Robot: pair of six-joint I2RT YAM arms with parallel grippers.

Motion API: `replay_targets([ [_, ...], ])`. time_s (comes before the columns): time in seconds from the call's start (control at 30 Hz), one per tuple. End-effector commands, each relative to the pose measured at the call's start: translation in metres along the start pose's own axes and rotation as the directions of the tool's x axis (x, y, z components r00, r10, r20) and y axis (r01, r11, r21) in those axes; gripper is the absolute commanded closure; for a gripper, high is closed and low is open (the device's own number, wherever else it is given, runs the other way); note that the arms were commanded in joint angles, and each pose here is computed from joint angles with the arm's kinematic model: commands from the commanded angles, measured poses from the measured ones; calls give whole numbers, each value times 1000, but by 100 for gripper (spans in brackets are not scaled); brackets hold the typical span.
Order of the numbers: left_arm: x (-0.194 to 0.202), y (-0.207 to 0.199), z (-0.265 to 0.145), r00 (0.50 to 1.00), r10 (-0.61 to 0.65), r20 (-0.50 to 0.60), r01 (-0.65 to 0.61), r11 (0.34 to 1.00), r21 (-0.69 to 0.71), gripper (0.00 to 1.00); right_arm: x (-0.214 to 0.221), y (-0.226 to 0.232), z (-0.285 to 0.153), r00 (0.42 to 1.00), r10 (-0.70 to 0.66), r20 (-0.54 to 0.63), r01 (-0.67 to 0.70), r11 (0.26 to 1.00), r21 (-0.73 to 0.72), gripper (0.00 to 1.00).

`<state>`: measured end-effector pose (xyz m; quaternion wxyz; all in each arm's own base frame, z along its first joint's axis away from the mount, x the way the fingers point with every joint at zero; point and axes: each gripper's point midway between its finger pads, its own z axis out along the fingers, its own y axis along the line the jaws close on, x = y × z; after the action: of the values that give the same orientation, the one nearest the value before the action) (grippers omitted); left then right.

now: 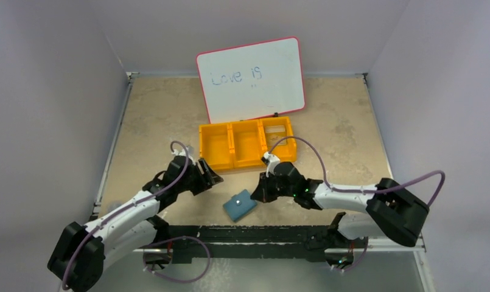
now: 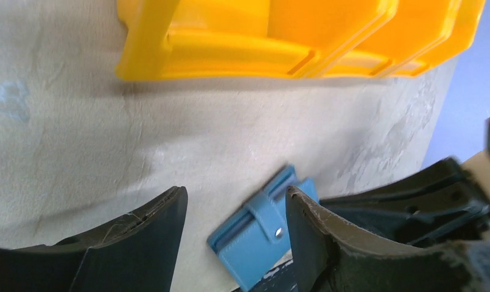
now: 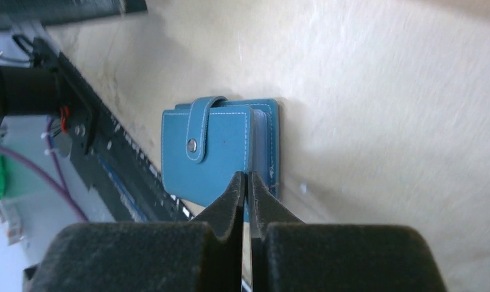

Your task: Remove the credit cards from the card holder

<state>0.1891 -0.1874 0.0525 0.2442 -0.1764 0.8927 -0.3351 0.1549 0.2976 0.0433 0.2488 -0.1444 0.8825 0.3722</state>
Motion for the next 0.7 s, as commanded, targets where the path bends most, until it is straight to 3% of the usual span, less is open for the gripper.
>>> replay_targets([
  [0.0,-26,-13,-10,994,62,90,-59,998,-36,39,17,27,-19,997,72,-34,-76,987,-144,100],
  [0.17,-26,-7,-12,994,81,78,-74,994,-81,38,22,9,-29,997,62,-42,-63,998,-17,74],
  [0.3,-30,0,-18,991,84,104,-72,991,-115,37,-21,15,-45,990,-125,57,122,991,48,52],
  [0.37,-37,2,-23,986,78,145,-58,989,-138,37,-44,27,-49,958,-263,111,261,965,33,47],
  [0.43,-51,7,-36,972,63,227,-21,983,-182,37,-60,38,-47,901,-403,160,406,914,11,46],
  [0.53,-79,1,-66,917,29,397,37,987,-158,37,-71,58,-43,768,-581,267,615,786,-58,45],
  [0.6,-92,-5,-86,877,6,481,60,991,-123,37,-71,70,-40,678,-647,349,713,694,-101,37],
  [0.67,-98,-4,-99,853,-7,522,81,990,-119,37,-65,75,-32,601,-718,351,791,596,-136,34],
])
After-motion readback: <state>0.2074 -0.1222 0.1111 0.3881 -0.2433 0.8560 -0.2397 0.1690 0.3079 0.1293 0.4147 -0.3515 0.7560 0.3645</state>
